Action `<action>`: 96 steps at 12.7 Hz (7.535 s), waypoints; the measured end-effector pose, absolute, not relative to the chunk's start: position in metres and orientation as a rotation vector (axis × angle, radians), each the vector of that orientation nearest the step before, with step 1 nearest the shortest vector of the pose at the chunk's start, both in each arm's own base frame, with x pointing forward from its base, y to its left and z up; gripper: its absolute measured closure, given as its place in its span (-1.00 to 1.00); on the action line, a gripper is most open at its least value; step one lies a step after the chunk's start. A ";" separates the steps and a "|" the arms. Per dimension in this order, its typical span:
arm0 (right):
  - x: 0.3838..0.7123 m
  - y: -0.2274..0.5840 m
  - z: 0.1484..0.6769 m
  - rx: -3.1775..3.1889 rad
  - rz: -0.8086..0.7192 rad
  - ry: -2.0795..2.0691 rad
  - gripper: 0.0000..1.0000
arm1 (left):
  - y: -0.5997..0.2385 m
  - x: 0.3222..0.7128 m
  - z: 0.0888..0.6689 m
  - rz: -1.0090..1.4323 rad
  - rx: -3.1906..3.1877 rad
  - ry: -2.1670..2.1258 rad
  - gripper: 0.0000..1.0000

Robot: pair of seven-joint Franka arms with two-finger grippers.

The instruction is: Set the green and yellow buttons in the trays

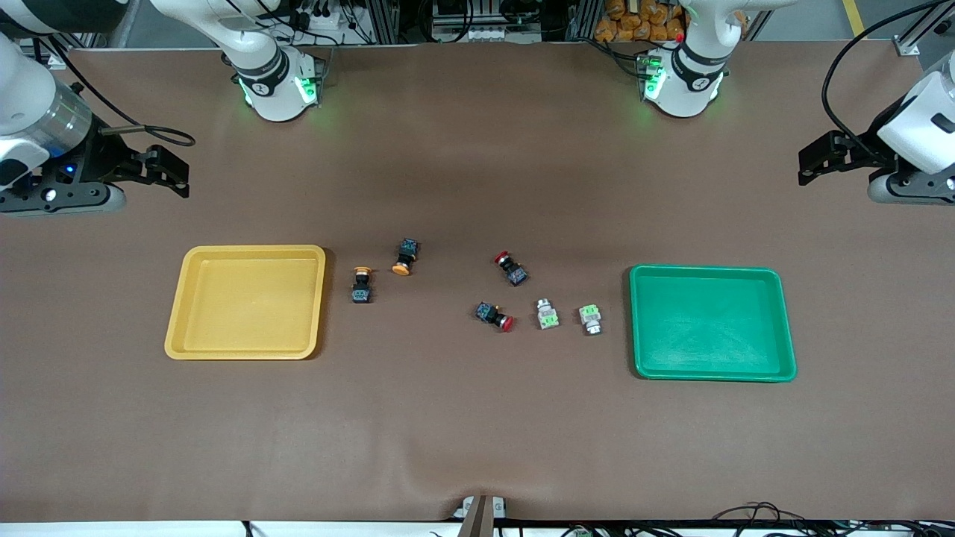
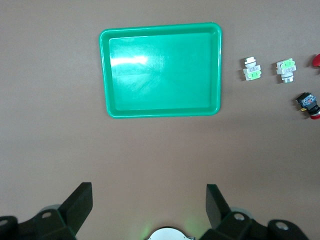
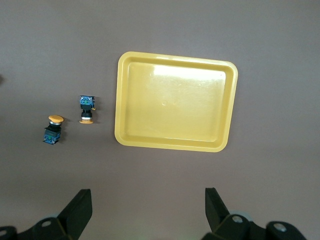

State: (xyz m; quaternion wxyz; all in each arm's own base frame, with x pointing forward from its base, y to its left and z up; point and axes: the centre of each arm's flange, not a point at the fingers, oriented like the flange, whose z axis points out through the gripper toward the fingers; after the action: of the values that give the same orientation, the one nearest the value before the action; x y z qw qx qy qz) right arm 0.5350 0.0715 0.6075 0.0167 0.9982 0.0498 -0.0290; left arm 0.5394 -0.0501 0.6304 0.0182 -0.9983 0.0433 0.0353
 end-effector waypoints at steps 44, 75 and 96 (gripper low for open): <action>0.535 0.242 0.270 3.212 0.088 -0.008 -1.00 | -0.290 0.637 0.233 0.189 -3.074 -0.470 -1.00; 0.537 0.244 0.187 3.193 0.100 0.077 0.18 | -0.141 0.670 0.382 0.089 -2.974 -0.574 0.17; 0.552 -0.018 0.257 3.045 0.008 0.517 0.18 | -0.164 0.666 0.297 0.243 -2.841 -0.253 -1.00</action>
State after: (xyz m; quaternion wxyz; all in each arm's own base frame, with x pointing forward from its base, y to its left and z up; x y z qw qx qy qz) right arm 0.5524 -0.0179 0.2570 0.0262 0.9855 0.1674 0.0025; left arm 0.6662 -0.1636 0.2971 0.1391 -0.9828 -0.0876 0.0841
